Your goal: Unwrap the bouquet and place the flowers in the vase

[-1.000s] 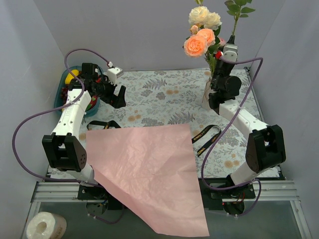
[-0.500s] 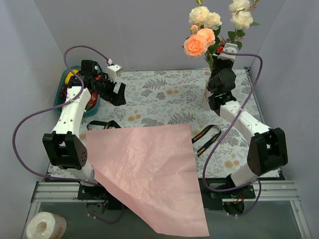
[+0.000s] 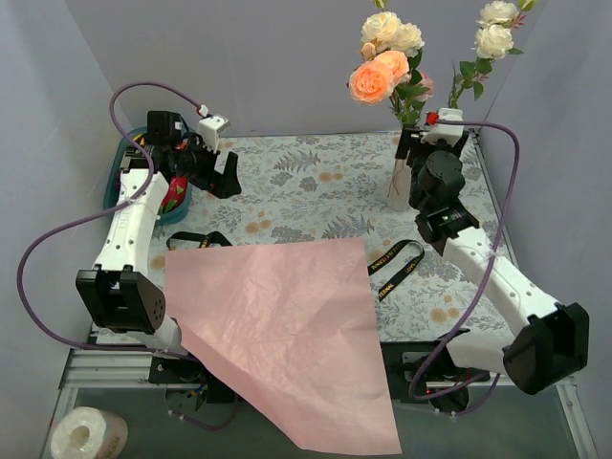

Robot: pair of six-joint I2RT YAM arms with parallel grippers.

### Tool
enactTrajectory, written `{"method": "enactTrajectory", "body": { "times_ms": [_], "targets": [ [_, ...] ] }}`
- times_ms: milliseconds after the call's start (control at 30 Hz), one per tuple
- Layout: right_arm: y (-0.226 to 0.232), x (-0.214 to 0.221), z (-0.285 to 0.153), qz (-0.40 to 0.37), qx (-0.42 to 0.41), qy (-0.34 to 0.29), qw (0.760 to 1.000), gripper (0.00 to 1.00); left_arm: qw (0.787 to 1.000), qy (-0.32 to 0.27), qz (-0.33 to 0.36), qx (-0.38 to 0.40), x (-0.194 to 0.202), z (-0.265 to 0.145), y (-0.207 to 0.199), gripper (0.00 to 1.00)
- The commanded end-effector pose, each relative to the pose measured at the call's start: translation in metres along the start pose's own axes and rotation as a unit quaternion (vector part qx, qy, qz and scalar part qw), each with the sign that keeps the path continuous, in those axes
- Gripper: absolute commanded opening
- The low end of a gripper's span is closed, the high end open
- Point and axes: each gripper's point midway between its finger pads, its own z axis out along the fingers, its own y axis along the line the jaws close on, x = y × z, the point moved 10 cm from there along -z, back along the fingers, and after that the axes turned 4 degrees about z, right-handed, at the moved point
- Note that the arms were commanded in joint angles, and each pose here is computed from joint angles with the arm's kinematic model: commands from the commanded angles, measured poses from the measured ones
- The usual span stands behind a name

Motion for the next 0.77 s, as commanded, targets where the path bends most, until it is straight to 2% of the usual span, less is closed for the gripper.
{"method": "enactTrajectory", "body": {
  "times_ms": [0,233,300,367,567,733],
  "targets": [
    [-0.004,0.007,-0.031,0.007,-0.073,0.079,0.994,0.93,0.998,-0.061,0.007,-0.010,-0.022,-0.033,-0.019,0.98],
    [-0.030,0.024,-0.104,0.063,-0.182,0.162,0.968,0.96,0.996,-0.071,-0.044,-0.029,-0.021,-0.038,-0.025,0.98],
    [-0.037,0.021,-0.122,0.076,-0.218,0.163,0.959,0.97,0.996,-0.075,-0.047,-0.033,-0.018,-0.039,-0.027,0.98],
    [-0.042,0.024,-0.135,0.079,-0.231,0.194,0.950,0.97,0.995,-0.082,-0.046,-0.044,-0.014,-0.043,-0.030,0.98],
    [-0.040,0.032,-0.138,0.055,-0.230,0.280,0.930,0.98,0.995,-0.074,-0.046,-0.057,0.002,-0.041,-0.034,0.98],
    [-0.031,0.029,-0.134,0.049,-0.273,0.279,0.920,0.98,0.993,-0.060,-0.059,-0.081,0.018,-0.035,-0.033,0.98]
  ]
}}
